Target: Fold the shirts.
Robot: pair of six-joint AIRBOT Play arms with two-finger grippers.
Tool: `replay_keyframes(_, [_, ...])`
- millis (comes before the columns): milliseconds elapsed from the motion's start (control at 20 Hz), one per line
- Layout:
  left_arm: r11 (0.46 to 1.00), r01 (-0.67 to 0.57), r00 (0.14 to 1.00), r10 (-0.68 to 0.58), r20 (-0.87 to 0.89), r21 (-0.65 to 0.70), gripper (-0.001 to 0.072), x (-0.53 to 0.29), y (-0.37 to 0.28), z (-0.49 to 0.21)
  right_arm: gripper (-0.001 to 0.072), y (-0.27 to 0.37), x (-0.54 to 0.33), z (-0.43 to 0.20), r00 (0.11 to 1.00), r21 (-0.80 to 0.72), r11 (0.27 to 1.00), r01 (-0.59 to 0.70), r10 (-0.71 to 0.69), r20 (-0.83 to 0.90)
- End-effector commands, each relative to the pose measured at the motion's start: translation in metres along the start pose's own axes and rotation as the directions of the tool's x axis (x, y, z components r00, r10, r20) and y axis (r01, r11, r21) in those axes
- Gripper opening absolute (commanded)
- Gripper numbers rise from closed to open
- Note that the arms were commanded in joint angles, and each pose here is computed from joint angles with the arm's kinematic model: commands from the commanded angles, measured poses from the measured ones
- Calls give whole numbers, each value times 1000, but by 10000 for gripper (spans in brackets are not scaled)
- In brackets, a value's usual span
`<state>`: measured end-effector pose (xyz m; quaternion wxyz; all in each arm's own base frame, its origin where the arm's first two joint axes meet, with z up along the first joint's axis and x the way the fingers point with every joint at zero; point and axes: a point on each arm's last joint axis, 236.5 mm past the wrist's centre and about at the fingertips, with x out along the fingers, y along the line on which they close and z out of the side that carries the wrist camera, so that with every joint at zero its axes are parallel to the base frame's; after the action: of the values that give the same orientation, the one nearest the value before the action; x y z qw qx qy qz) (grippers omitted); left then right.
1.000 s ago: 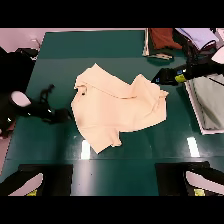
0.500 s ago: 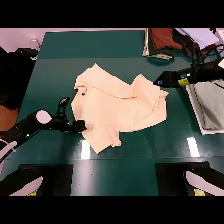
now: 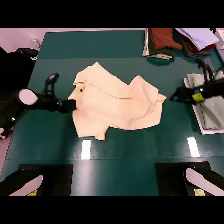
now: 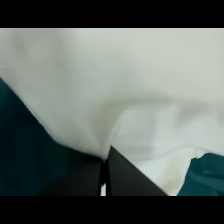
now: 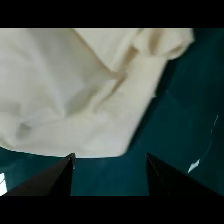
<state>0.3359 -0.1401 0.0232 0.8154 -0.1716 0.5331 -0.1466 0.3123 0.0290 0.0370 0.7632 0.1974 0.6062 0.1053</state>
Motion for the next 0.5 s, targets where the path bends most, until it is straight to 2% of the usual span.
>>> replay_keyframes(0, [1000,-30,997,30,66,2,23,-19,9,28,512,-47,31,-37,995,173,984,-48,61,-74])
replay_keyframes(200, [1000,-23,997,23,70,-3,23,-19,8,29,511,-22,84,-58,956,234,952,-196,238,-171])
replay_keyframes(450, [1000,-23,998,23,59,-3,23,-19,8,27,505,19,131,-74,938,103,976,-192,214,-274])
